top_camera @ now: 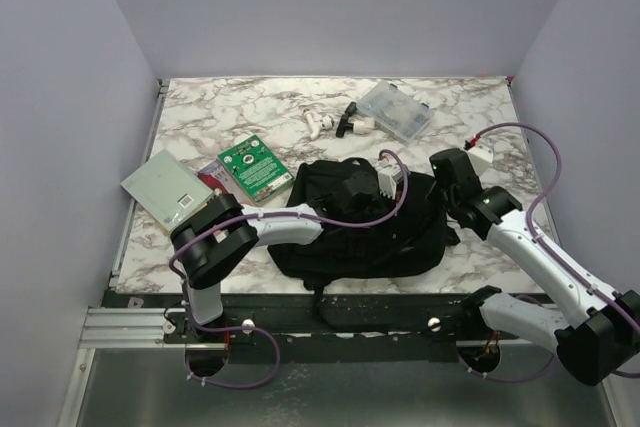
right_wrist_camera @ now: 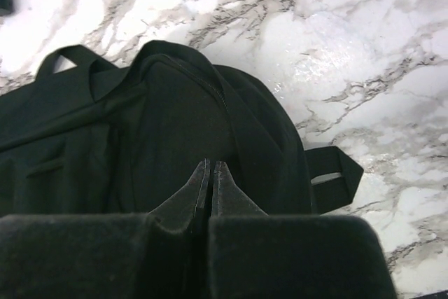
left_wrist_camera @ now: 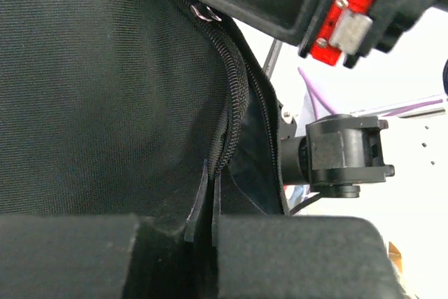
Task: Pack the student bag
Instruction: Unzip the student bag at the center of the board.
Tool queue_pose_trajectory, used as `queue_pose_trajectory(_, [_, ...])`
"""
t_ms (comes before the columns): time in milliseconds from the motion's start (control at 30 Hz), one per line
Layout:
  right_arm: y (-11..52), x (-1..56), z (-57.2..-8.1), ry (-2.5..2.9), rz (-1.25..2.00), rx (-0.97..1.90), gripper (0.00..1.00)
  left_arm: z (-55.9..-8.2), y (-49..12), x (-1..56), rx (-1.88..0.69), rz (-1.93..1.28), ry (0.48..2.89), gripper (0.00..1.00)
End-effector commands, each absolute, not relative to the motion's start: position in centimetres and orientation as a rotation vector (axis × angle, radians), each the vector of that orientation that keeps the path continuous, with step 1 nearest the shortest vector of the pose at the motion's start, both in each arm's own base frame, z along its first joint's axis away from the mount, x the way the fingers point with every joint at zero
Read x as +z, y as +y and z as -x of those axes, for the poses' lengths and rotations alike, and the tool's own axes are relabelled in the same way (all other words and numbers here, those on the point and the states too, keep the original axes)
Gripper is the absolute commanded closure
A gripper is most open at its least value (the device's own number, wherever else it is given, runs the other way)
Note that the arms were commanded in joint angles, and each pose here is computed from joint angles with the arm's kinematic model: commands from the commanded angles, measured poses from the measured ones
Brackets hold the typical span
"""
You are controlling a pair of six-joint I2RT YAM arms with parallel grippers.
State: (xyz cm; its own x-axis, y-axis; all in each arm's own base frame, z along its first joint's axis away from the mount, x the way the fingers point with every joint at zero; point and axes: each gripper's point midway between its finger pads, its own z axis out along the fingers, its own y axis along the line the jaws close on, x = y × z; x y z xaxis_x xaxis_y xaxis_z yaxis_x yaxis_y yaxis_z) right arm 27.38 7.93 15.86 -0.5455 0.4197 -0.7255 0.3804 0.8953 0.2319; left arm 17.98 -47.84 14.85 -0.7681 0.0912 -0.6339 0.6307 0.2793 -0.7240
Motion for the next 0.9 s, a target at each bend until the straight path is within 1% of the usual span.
queue_pose_trajectory(0, [6.4,16.0,-27.7,2.182,-0.658,-0.05,1.0,-16.8,-48.6,14.3,-1.451,-0.724,2.042,1.0])
queue_pose_trajectory(233, [3.2,14.2,-30.9,2.16,-0.768,-0.153,1.0,-14.4,-48.6,12.0,-1.383,-0.797,2.053,1.0])
queue_pose_trajectory(533, [2.5,14.8,-37.4,2.061,-0.698,-0.186,0.99,-12.5,-49.1,11.7,-1.377,-0.869,2.029,1.0])
queue_pose_trajectory(700, [2.9,14.0,-41.4,2.042,-0.678,-0.169,0.99,-11.6,-49.6,12.1,-1.378,-0.917,1.992,1.0])
queue_pose_trajectory(867, [5.9,12.2,-44.8,2.103,-0.594,-0.045,1.0,-10.9,-50.0,12.4,-1.384,-0.951,1.967,1.0])
